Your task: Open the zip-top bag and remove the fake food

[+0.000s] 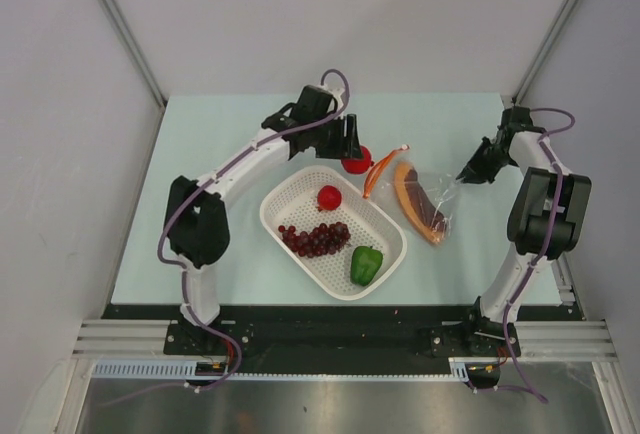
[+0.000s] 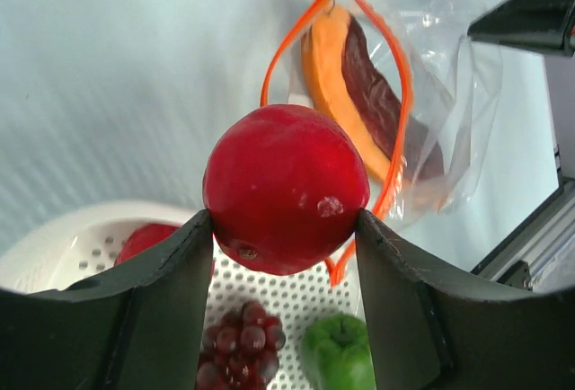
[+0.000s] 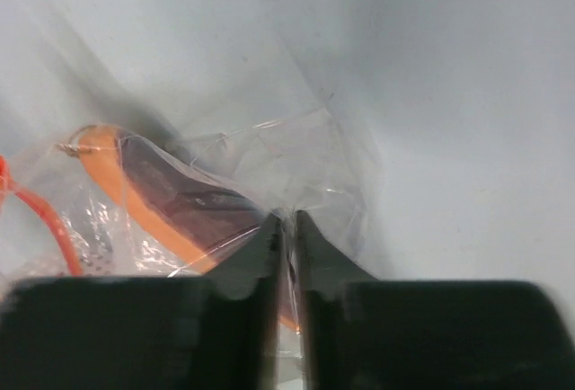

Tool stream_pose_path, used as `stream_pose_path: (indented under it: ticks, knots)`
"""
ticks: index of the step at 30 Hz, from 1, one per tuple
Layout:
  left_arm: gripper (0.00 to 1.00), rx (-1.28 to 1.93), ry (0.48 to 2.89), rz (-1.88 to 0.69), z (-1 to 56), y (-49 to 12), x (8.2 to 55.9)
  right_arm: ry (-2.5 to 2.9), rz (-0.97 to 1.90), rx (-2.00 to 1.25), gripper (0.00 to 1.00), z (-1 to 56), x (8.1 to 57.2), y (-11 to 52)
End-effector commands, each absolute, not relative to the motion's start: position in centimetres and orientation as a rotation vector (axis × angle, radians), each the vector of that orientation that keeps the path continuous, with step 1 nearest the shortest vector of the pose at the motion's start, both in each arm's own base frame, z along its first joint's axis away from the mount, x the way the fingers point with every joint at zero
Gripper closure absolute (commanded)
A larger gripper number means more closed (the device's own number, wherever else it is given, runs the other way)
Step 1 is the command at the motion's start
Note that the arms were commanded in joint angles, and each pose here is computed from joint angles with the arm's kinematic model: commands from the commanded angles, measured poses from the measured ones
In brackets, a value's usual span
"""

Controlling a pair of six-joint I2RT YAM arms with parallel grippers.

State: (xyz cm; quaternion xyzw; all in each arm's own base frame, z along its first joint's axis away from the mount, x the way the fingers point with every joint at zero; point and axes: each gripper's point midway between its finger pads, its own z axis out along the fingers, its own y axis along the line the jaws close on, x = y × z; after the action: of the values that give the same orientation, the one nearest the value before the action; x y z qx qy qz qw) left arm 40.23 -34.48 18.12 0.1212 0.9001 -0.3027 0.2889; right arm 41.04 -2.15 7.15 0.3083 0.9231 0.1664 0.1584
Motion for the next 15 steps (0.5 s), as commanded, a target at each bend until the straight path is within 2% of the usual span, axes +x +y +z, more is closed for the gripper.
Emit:
stream_pose_path:
  ticks: [1, 2, 3, 6, 9, 12, 15]
  knots:
    - [1.0, 0.35, 2.343, -0.772, 22.0, -31.9, 37.6, 2.636, 0.354, 0.758, 0.66, 9.0, 42.9, -2.5]
    - [1.0, 0.352, 2.353, -0.779, 21.7, -31.7, 36.8, 2.651, 0.339, 0.746, 0.6, 9.2, 42.8, -2.2]
    - [1.0, 0.333, 2.361, -0.795, 21.6, -31.4, 36.1, 2.655, 0.321, 0.726, 0.47, 9.6, 42.9, -1.9]
    - [1.0, 0.3, 2.413, -0.859, 19.9, -30.3, 32.8, 2.639, 0.205, 0.708, 0.3, 11.5, 43.1, -1.8]
    - [1.0, 0.272, 2.514, -0.872, 16.1, -29.0, 29.2, 2.594, 0.154, 0.708, 0.23, 14.3, 43.2, -1.7]
    - [0.99, 0.282, 2.537, -0.923, 15.0, -29.3, 26.9, 2.553, 0.148, 0.61, 0.16, 17.4, 43.6, 0.4]
    - [0.89, 0.309, 2.573, -0.908, 13.9, -29.7, 25.5, 2.543, 0.194, 0.466, 0.15, 19.4, 44.0, 5.1]
